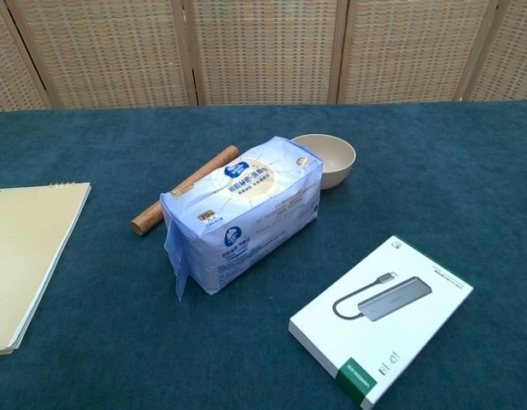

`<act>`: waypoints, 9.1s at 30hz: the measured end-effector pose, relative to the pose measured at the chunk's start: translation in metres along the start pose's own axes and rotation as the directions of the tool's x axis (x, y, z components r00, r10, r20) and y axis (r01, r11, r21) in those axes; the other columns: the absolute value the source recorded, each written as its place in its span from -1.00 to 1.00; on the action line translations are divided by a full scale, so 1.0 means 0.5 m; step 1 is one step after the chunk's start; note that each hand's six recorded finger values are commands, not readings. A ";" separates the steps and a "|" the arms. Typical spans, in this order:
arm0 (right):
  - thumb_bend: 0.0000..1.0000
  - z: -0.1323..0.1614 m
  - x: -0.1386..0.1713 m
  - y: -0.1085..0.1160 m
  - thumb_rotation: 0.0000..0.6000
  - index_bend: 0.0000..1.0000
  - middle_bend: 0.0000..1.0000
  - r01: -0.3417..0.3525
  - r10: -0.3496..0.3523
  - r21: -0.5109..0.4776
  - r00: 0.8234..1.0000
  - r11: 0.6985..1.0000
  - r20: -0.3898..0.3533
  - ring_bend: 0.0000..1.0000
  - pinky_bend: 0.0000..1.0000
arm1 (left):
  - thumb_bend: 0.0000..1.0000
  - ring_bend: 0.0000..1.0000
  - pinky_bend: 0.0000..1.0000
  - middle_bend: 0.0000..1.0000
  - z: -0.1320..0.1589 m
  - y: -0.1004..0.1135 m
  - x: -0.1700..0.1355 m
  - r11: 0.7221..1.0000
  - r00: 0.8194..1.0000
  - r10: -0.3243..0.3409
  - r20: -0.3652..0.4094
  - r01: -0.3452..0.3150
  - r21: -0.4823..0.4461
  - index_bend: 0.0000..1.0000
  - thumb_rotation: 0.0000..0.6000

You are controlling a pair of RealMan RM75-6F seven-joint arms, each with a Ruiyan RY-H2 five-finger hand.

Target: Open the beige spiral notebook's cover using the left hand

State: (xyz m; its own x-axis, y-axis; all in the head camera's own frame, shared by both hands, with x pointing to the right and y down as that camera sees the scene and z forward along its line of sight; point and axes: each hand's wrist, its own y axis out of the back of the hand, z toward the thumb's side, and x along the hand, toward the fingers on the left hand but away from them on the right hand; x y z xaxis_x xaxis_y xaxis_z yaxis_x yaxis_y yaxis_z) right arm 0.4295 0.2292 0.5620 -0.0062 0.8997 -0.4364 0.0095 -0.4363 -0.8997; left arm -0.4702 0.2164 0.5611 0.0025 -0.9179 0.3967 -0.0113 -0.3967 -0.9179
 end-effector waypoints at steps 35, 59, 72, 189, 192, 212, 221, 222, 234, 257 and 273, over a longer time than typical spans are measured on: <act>-0.53 -0.001 0.001 -0.001 1.00 -0.70 -1.00 -0.013 0.013 -0.007 1.000 1.000 0.002 -1.00 -0.95 | -0.70 -1.00 -1.00 -1.00 0.008 -0.004 -0.003 1.000 1.000 -0.010 0.015 0.010 0.000 -0.86 1.00; -0.54 0.000 0.002 -0.002 1.00 -0.70 -1.00 -0.028 0.028 -0.026 1.000 0.999 0.002 -1.00 -0.95 | -0.62 -1.00 -1.00 -1.00 0.050 -0.071 -0.048 0.994 0.991 -0.105 0.086 0.105 0.001 -0.39 1.00; -0.53 -0.001 0.002 -0.001 1.00 -0.70 -1.00 -0.028 0.028 -0.037 1.000 0.999 0.001 -1.00 -0.95 | -0.59 -1.00 -1.00 -1.00 0.060 -0.151 -0.086 0.983 0.980 -0.180 0.084 0.178 0.036 -0.30 1.00; -0.53 0.006 0.005 0.002 1.00 -0.70 -1.00 -0.040 0.038 -0.076 0.999 0.996 -0.026 -1.00 -0.95 | -0.06 -1.00 -1.00 -1.00 0.022 -0.058 0.094 0.980 0.984 0.175 0.033 -0.177 0.085 0.66 1.00; -0.53 0.007 0.005 0.003 1.00 -0.70 -1.00 -0.039 0.037 -0.076 0.999 0.996 -0.028 -1.00 -0.95 | -0.06 -1.00 -1.00 -1.00 0.039 -0.049 0.082 0.983 0.984 0.168 0.058 -0.172 0.069 0.67 1.00; -0.54 0.006 0.005 0.004 1.00 -0.70 -1.00 -0.034 0.032 -0.082 0.999 0.996 -0.026 -1.00 -0.95 | -0.07 -1.00 -1.00 -1.00 0.096 0.006 -0.084 0.986 0.960 0.160 0.230 -0.166 0.009 0.68 1.00; -0.53 0.006 0.005 0.004 1.00 -0.70 -1.00 -0.034 0.032 -0.083 0.999 0.996 -0.026 -1.00 -0.95 | -0.07 -1.00 -1.00 -0.97 0.091 0.011 -0.125 0.988 0.959 0.153 0.239 -0.157 -0.003 0.69 1.00; -0.53 0.005 0.005 0.004 1.00 -0.70 -1.00 -0.034 0.032 -0.084 0.999 0.996 -0.026 -1.00 -0.95 | -0.07 -1.00 -1.00 -0.97 0.090 0.013 -0.129 0.987 0.959 0.155 0.238 -0.159 -0.004 0.69 1.00; -0.53 0.006 0.005 0.004 1.00 -0.70 -1.00 -0.035 0.033 -0.085 0.999 0.996 -0.025 -1.00 -0.95 | -0.07 -1.00 -1.00 -0.97 0.072 0.029 -0.173 0.987 0.960 0.158 0.231 -0.160 -0.011 0.70 1.00; -0.54 0.006 0.005 0.002 1.00 -0.70 -1.00 -0.041 0.039 -0.079 0.999 0.996 -0.025 -1.00 -0.95 | -0.09 -1.00 -1.00 -0.95 0.035 0.118 0.050 0.933 0.926 0.328 0.186 -0.348 0.091 0.70 1.00; -0.54 0.007 0.003 0.003 1.00 -0.70 -1.00 -0.044 0.041 -0.085 0.999 0.995 -0.028 -1.00 -0.95 | -0.08 -1.00 -1.00 -0.95 0.050 0.074 0.311 0.925 0.956 0.278 0.098 -0.294 0.241 0.68 1.00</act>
State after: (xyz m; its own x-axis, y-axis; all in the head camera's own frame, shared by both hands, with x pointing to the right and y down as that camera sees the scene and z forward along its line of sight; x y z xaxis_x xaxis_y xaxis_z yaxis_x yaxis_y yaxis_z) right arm 0.4260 0.2299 0.5602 0.0225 0.8808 -0.4730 0.0943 -0.4729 -0.8761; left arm -0.4453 0.0588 0.5883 0.0970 -0.9877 0.1228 0.2297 -0.0978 -0.9683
